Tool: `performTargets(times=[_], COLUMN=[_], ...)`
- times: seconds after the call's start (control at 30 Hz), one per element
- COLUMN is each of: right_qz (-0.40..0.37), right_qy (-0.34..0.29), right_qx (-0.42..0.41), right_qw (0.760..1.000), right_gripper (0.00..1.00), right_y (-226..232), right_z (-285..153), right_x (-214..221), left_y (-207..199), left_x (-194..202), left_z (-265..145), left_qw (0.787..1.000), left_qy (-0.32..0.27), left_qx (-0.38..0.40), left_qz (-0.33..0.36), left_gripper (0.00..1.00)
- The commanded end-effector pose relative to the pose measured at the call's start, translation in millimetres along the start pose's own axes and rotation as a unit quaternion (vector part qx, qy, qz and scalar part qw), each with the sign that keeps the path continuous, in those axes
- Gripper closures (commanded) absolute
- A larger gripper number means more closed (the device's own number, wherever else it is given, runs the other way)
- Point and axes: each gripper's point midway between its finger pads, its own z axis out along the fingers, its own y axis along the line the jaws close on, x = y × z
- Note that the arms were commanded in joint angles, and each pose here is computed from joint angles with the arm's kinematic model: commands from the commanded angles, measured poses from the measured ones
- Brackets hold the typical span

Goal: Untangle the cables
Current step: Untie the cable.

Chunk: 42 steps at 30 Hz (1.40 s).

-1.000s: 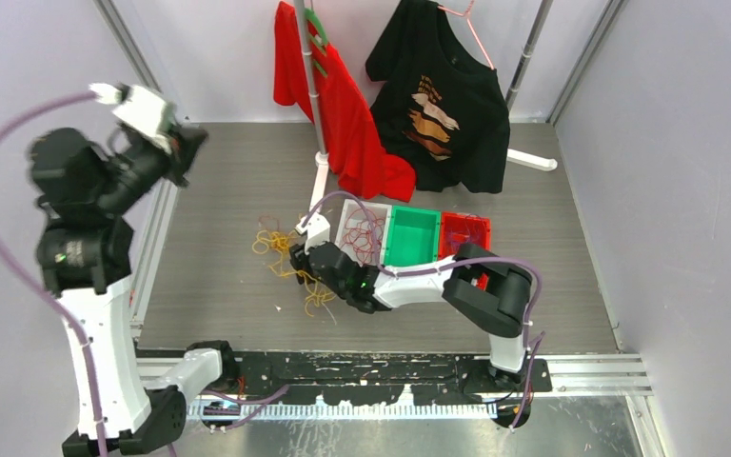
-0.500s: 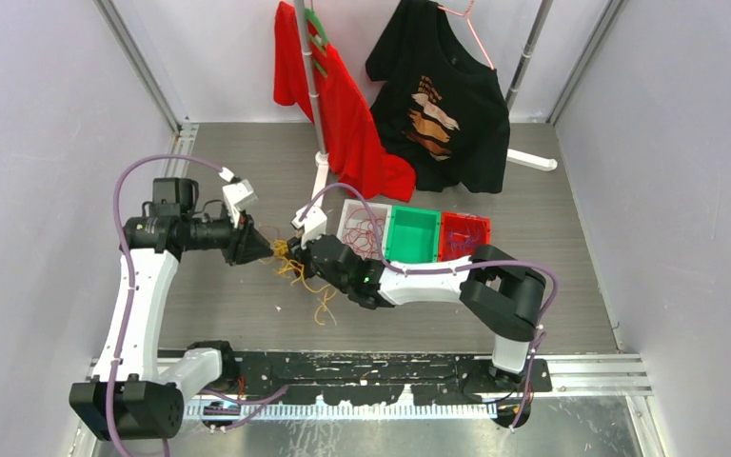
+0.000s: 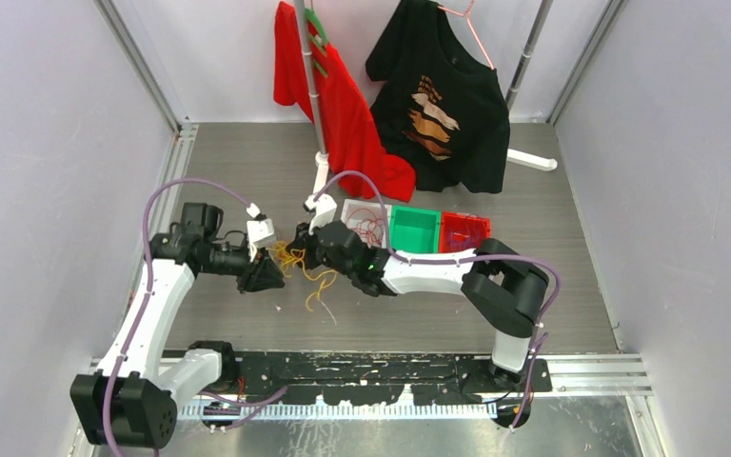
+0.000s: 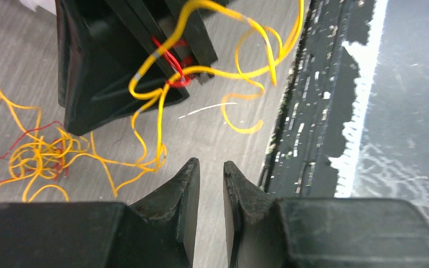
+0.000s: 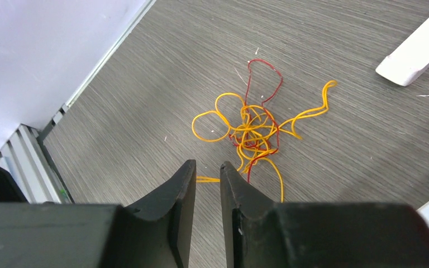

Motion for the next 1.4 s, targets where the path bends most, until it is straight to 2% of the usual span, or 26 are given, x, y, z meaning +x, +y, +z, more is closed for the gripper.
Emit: performTargets(times=[0.0, 0.2, 0.3, 0.5, 0.63, 0.8, 0.93, 1.0, 1.1, 1.13, 1.2, 1.37], right_qz=[0.058, 0.075, 0.080, 0.095, 0.105, 0.102, 0.105, 0.108, 0.116, 0.117, 0.119, 0.124], right_qy=[-0.037, -0.025, -0.020, -0.018, -0.020, -0.023, -0.022, -0.020, -0.021, -0.022, -0.020, -0.017], right_qx=[-0.051, -0.059, -0.060, -0.056, -0.046, -0.010, -0.003, -0.010, -0.035, -0.042, -0.052, -0.062], right_qw=[0.996, 0.995, 0.995, 0.994, 0.993, 0.995, 0.994, 0.994, 0.992, 0.992, 0.991, 0.990], right_gripper=[0.73, 0.76, 0.77, 0.79, 0.80, 0.73, 0.65, 0.64, 0.67, 0.68, 0.70, 0.76], right_y=[25, 25, 24, 18, 6, -21, -28, -25, -15, -13, -8, -5], right_z=[4, 10, 12, 13, 13, 9, 8, 8, 7, 6, 4, 2], right_x=[-38, -33, -32, -33, -38, -41, -39, -38, -42, -43, -45, -43], left_y=[26, 53, 56, 47, 35, 55, 53, 45, 26, 23, 29, 56], left_x=[-17, -20, -23, -20, -11, -21, -46, -57, -46, -38, -24, -5], left_z=[1, 3, 5, 6, 2, -33, -64, -69, -52, -45, -34, -16], left_qw=[0.993, 0.989, 0.989, 0.991, 0.995, 0.979, 0.964, 0.964, 0.978, 0.982, 0.986, 0.988], left_qy=[-0.043, -0.037, -0.040, -0.028, 0.003, 0.047, 0.040, 0.024, 0.020, 0.022, 0.034, 0.066], left_qx=[-0.075, -0.118, -0.115, -0.089, -0.069, -0.185, -0.248, -0.249, -0.185, -0.164, -0.144, -0.115], left_qz=[0.075, 0.080, 0.081, 0.091, 0.077, 0.068, 0.087, 0.090, 0.090, 0.088, 0.083, 0.077], left_gripper=[0.77, 0.81, 0.83, 1.00, 1.00, 1.00, 1.00, 1.00, 1.00, 0.93, 0.65, 0.40])
